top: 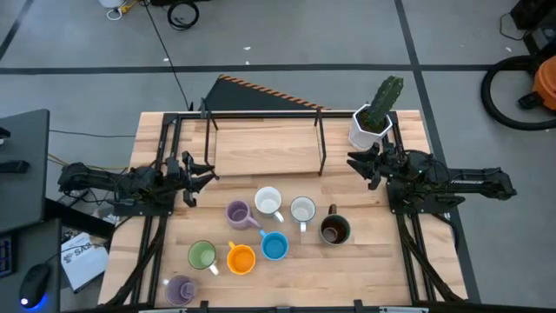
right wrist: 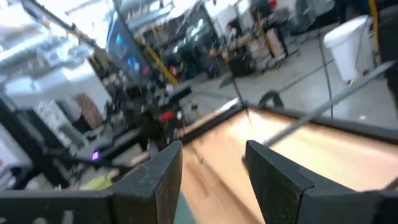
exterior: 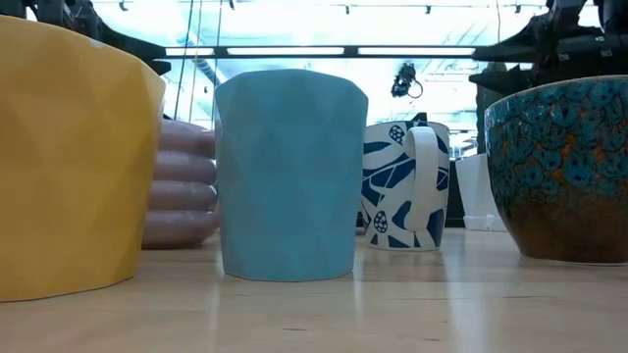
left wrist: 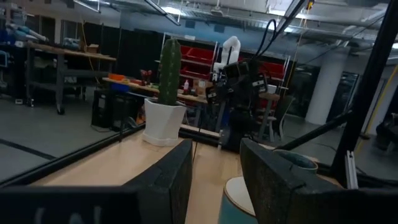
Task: Place coffee mugs
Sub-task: Put the blue patterned mug on the shelf
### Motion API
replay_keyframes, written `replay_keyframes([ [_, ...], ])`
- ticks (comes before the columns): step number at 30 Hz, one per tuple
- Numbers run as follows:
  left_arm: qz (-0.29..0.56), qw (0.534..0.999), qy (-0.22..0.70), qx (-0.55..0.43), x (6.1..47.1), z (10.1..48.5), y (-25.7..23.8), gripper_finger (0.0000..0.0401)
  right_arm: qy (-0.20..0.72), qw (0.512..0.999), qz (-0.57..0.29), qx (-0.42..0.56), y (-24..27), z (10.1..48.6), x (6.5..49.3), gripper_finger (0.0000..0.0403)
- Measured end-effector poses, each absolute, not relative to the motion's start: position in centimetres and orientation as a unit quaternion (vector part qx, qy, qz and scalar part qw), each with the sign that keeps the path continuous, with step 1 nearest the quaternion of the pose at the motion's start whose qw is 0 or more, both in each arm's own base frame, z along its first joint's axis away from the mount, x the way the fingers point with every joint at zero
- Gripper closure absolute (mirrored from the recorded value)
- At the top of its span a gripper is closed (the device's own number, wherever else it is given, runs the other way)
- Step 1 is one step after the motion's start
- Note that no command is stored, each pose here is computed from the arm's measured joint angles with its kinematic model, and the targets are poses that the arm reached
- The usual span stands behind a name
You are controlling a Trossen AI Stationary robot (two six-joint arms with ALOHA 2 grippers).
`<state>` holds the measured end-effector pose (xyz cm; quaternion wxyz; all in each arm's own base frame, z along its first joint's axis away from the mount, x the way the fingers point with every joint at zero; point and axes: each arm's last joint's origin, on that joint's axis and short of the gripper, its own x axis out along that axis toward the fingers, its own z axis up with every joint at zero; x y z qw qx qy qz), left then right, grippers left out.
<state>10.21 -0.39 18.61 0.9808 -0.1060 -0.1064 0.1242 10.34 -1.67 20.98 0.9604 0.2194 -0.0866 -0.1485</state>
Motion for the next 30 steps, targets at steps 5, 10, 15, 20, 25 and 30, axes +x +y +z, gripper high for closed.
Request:
replay_keyframes([
  [5,0.123,0.980,-0.108,-0.113,10.2,18.6,-0.4,0.0260,-0.156,0.949,-0.159,0.225,-1.8,22.2,10.1,0.0220],
  [10,0.122,0.979,-0.118,-0.116,10.2,18.8,-0.4,0.0260,-0.208,0.937,-0.180,0.216,-1.9,23.1,9.7,0.0220],
  [15,0.123,0.979,-0.120,-0.114,10.2,18.9,-0.4,0.0260,-0.219,0.923,-0.194,0.249,-2.1,23.1,9.7,0.0220],
  [20,0.126,0.982,-0.112,-0.089,10.1,19.7,-0.4,0.0260,-0.226,0.928,-0.160,0.250,-1.9,23.4,10.4,0.0220],
  [25,0.116,0.986,-0.092,-0.074,10.2,21.1,-0.5,0.0260,-0.249,0.941,-0.113,0.197,-1.7,24.8,11.1,0.0220],
  [30,0.104,0.989,-0.075,-0.071,10.7,20.6,-0.6,0.0260,-0.164,0.965,-0.088,0.182,-1.6,27.3,12.8,0.0220],
])
